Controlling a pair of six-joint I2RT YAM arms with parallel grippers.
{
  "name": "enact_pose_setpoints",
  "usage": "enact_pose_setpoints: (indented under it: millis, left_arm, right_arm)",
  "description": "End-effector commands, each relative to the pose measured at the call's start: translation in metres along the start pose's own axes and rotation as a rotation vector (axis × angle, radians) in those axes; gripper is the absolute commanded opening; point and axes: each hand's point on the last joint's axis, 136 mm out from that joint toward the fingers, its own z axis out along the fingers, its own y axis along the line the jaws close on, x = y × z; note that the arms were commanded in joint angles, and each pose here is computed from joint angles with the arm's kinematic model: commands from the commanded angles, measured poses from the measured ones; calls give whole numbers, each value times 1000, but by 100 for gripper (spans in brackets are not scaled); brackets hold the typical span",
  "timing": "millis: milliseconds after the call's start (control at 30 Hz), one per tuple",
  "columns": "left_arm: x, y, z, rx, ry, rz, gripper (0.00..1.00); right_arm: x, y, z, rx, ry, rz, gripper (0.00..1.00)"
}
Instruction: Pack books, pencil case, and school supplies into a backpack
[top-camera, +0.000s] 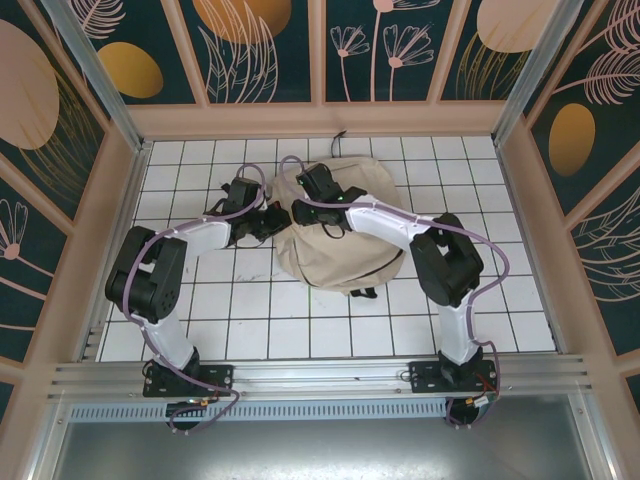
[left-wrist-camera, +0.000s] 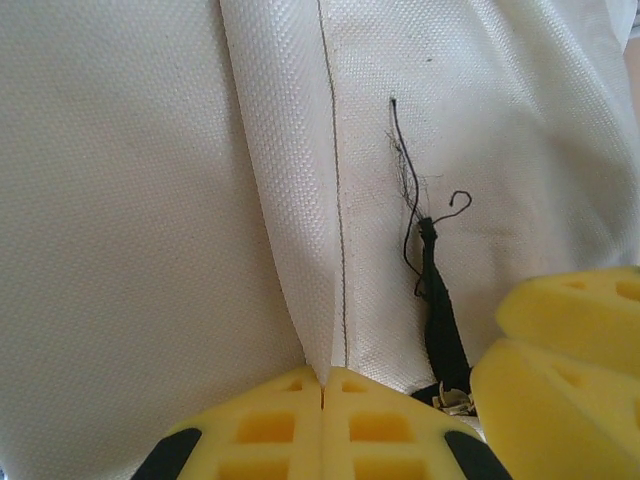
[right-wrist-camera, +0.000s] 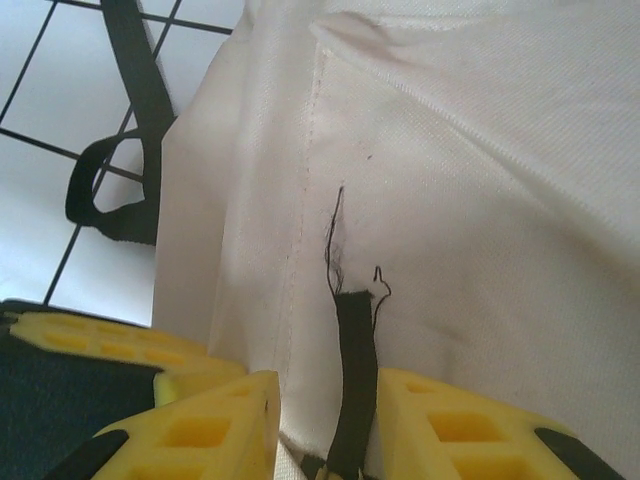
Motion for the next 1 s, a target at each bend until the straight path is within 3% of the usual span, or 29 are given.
enact_pose_setpoints:
  millis: [0,467,633,733,967]
  left_arm:
    - [-5,-18,-11,51,-26,63,0]
    - [-8,-27,-16,76,-39,70,0]
    - [-10,-36,-23,96,-53,83,0]
    - [-10,-35,-23,93,-53,80,0]
    - [-9,-14,-20,-5,-62,57,0]
  right_arm:
    - [-3,-7,7,32,21,34,32]
    - [19,-27,20,226,101,-11,30]
    - [20,-23,28,212,114,-8,15]
    - [18,-21,30,209,115,-9,0]
    - [-20,-36,-16,375,-40,17,0]
